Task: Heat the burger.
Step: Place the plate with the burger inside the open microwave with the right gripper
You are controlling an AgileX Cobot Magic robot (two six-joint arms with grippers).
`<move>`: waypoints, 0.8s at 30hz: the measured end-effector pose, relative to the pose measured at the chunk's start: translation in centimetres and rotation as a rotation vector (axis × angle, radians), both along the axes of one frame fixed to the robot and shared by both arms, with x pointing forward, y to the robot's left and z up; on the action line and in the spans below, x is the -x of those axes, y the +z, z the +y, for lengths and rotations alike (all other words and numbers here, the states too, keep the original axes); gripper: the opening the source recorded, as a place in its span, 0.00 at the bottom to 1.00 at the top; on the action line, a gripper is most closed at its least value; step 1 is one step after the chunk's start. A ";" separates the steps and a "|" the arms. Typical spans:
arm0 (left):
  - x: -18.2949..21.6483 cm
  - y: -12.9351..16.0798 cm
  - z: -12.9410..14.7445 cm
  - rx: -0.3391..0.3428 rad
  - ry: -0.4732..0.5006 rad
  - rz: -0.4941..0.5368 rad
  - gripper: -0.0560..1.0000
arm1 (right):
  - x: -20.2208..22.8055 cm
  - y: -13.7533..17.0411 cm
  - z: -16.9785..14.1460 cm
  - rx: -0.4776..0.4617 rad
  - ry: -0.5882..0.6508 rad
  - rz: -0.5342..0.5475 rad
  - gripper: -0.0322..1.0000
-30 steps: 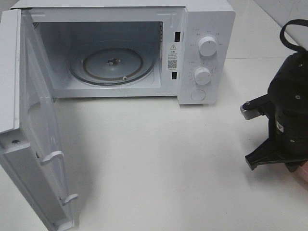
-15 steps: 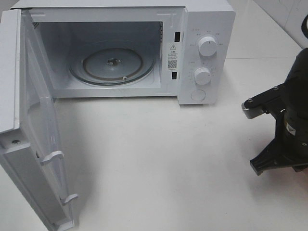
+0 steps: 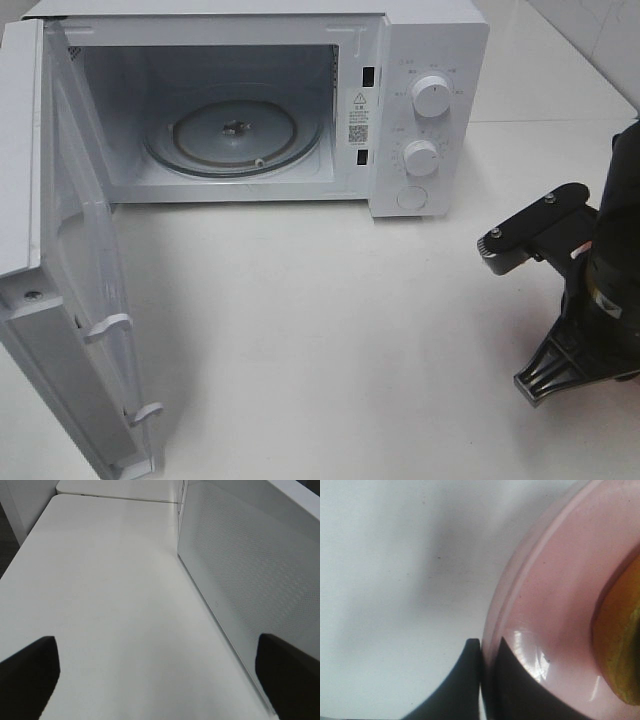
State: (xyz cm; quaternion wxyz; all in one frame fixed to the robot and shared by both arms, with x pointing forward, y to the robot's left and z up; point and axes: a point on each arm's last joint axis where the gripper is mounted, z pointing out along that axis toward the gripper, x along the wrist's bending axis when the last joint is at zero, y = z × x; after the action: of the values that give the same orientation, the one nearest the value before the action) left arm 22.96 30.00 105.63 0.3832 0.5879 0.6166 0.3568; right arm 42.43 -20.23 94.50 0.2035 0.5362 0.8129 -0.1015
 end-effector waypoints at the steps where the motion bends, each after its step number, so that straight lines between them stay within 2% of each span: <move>1: 0.0 0.0 0.0 0.000 0.000 0.000 0.99 | 0.3 0.0 0.5 0.002 0.027 0.000 0.07; 15: 0.0 0.0 0.0 0.000 0.000 0.000 0.99 | 2.6 0.1 3.6 0.017 0.210 0.007 0.07; 24: 0.0 0.0 0.0 0.000 0.000 0.000 0.99 | 4.7 0.1 5.7 0.038 0.410 0.028 0.07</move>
State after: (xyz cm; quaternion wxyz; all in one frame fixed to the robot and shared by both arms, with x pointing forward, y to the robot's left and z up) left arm 22.96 30.00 105.63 0.3832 0.5879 0.6166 0.3568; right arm 37.72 -14.51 94.59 0.2187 0.3542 0.9057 -0.0807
